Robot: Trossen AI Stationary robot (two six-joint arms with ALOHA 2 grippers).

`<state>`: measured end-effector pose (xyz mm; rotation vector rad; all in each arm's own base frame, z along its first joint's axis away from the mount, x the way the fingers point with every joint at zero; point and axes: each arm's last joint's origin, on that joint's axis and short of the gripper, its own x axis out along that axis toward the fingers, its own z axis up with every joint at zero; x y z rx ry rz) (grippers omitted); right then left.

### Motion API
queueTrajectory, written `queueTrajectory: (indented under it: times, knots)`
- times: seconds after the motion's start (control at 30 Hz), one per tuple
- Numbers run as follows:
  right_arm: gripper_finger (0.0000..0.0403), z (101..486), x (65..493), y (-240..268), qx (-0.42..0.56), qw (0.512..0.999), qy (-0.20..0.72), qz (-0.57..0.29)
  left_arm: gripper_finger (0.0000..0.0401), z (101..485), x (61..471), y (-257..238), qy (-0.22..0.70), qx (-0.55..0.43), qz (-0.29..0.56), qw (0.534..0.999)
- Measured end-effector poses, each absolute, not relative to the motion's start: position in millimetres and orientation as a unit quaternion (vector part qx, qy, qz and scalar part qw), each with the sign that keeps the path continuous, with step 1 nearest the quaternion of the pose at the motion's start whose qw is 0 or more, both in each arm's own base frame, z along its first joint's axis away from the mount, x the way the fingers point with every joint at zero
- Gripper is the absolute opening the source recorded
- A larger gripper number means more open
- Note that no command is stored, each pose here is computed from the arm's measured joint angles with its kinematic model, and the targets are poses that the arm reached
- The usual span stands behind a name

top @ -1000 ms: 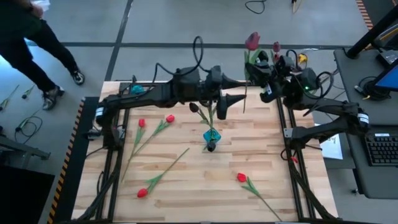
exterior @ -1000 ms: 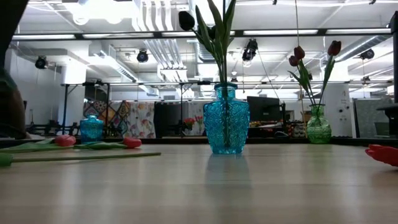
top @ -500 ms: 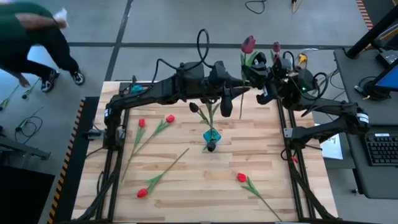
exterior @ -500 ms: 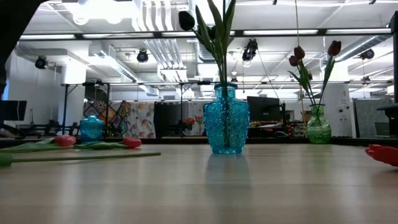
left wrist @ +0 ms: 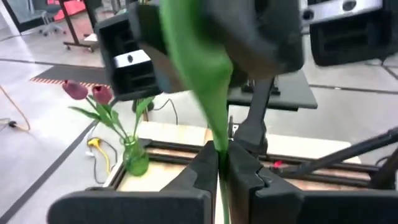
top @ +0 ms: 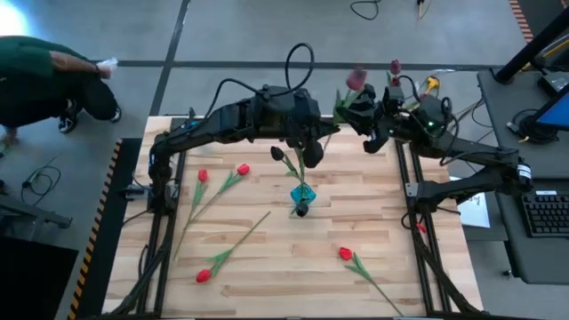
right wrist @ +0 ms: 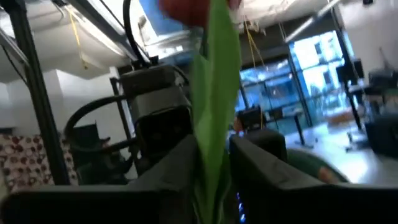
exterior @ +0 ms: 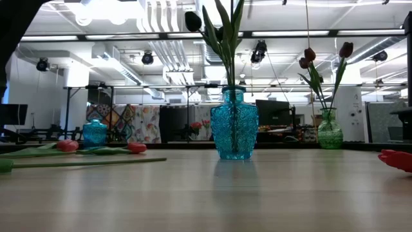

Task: Sort flowers into vase by color
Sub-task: Put the dark red flower into the green vase

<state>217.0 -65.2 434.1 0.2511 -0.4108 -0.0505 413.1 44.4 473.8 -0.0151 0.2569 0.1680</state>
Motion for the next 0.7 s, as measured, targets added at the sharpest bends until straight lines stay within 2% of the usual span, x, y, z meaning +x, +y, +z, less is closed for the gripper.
queueTrajectory:
  times: [0.17,0.33,0.5,0.7]
  knots:
    - [0.0181,440.2,212.0,-63.7,0.157,0.978,-0.128,-0.039,0.0,476.0,402.2,42.8,0.151,-0.005,0.083,0.985]
    - [0.0228,459.9,209.5,-62.9,0.167,0.982,-0.08,-0.049,0.0,473.8,402.1,42.7,0.16,-0.006,0.081,0.984]
    - [0.0233,482.7,202.8,-60.7,0.143,0.987,-0.05,-0.056,0.0,472.9,402.9,42.1,0.161,-0.006,0.08,0.984]
    - [0.0182,494.8,198.6,-59.3,0.12,0.99,-0.044,-0.058,0.0,472.7,403.0,42.1,0.162,-0.006,0.08,0.984]
